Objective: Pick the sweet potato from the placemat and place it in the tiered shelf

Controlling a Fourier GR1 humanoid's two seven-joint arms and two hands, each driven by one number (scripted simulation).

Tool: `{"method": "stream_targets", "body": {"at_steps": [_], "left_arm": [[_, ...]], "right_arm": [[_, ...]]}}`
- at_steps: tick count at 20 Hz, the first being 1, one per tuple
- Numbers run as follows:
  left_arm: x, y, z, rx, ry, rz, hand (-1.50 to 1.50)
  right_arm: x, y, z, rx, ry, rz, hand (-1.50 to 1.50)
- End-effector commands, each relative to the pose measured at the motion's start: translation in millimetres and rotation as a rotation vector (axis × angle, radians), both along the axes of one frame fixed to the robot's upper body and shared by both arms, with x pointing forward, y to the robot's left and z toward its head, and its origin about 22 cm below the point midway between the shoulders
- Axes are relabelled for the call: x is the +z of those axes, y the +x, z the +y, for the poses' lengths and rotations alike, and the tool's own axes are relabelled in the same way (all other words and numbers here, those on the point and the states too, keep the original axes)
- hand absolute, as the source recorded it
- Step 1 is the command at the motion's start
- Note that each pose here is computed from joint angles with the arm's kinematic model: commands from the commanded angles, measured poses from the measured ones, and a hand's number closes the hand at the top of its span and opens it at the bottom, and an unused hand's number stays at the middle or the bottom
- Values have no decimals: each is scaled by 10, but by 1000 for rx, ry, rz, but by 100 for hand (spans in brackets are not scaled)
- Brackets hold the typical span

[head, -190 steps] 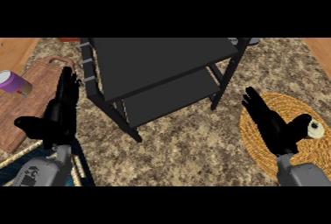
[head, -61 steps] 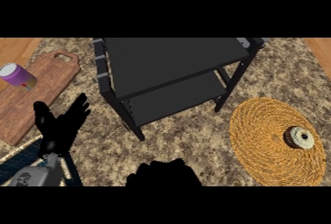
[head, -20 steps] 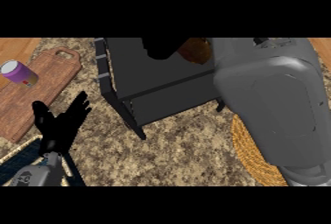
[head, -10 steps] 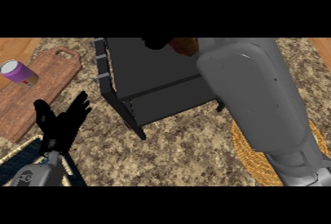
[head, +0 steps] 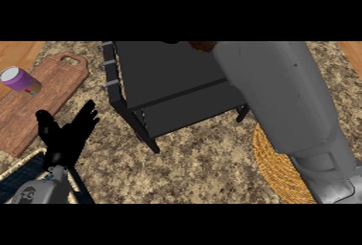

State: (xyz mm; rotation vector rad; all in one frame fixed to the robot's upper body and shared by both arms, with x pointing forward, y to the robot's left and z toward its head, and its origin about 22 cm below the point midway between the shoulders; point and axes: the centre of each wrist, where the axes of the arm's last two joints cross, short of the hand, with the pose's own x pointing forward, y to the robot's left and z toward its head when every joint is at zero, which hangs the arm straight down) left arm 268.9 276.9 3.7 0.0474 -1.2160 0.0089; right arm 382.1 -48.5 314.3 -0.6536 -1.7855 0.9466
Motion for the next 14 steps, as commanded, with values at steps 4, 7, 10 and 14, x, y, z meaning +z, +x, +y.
{"method": "stream_targets", "body": {"at_steps": [4,7,10,14], "left_arm": [[-214,-138,305,39,17,89,0],[-268,-100,98,43,13,98,0],[-220,-200,155,36,15,91,0],[-216,-170,197,37,16,102,0]], "right_arm": [[149,68,-121,-69,282,48,-150],[-53,93,-211,-77,366,73,-150],[19,92,-294,-65,520,96,-150],[238,27,-268,-39,639,133,-150]]}}
